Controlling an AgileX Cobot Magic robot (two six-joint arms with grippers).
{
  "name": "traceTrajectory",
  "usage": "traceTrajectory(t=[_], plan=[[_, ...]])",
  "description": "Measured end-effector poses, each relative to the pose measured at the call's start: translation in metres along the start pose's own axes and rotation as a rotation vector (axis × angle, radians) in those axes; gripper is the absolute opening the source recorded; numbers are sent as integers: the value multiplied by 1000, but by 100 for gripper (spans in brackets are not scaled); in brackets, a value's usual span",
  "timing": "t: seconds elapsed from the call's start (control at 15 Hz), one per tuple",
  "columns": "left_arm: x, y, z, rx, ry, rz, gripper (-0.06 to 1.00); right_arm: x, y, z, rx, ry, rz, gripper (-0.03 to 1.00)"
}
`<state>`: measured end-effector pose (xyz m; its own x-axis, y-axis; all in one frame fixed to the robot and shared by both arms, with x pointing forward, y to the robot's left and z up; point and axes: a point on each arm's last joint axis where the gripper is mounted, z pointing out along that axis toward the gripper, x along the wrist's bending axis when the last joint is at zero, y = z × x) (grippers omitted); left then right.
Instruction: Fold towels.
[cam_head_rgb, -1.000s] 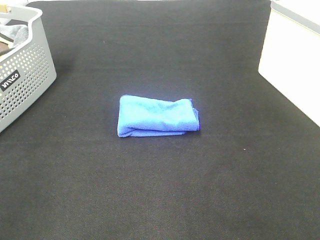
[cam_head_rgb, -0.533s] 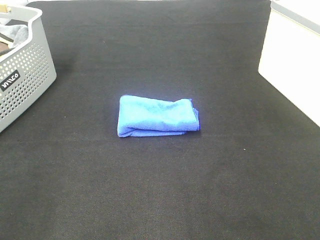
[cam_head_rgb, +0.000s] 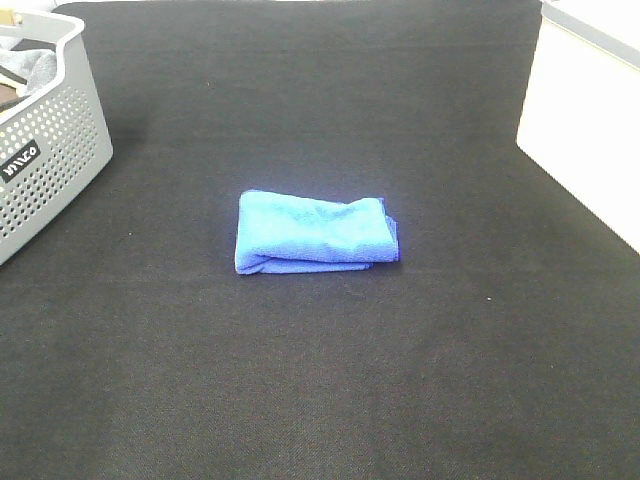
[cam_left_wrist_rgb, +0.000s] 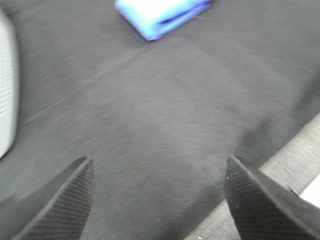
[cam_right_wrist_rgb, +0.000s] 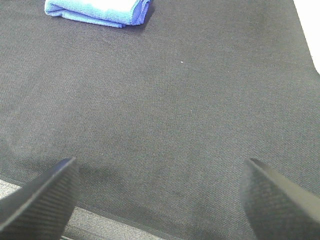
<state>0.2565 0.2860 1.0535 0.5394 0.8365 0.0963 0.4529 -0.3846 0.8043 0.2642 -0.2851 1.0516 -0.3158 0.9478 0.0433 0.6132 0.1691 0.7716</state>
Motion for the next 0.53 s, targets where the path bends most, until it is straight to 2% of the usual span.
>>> traceTrajectory(t=[0.13, 0.2, 0.27, 0.33, 0.47, 0.53], plan=[[3, -1, -2, 1, 114, -79, 70, -1, 0, 0, -4, -41, 36, 82], [3, -1, -2, 1, 114, -79, 70, -1, 0, 0, -4, -41, 36, 82], [1, -5, -9, -44, 231, -141, 70, -4, -2, -3, -35, -125, 101, 82], [-1, -8, -14, -75, 275, -156, 70, -3, -5, -7, -72, -169, 130, 82], [-5, -13, -21, -128, 335, -170, 70, 0, -12, -18, -160, -220, 148, 82], [-6, -13, -21, -130, 341, -171, 70, 2, -16, -23, -203, -226, 143, 82]])
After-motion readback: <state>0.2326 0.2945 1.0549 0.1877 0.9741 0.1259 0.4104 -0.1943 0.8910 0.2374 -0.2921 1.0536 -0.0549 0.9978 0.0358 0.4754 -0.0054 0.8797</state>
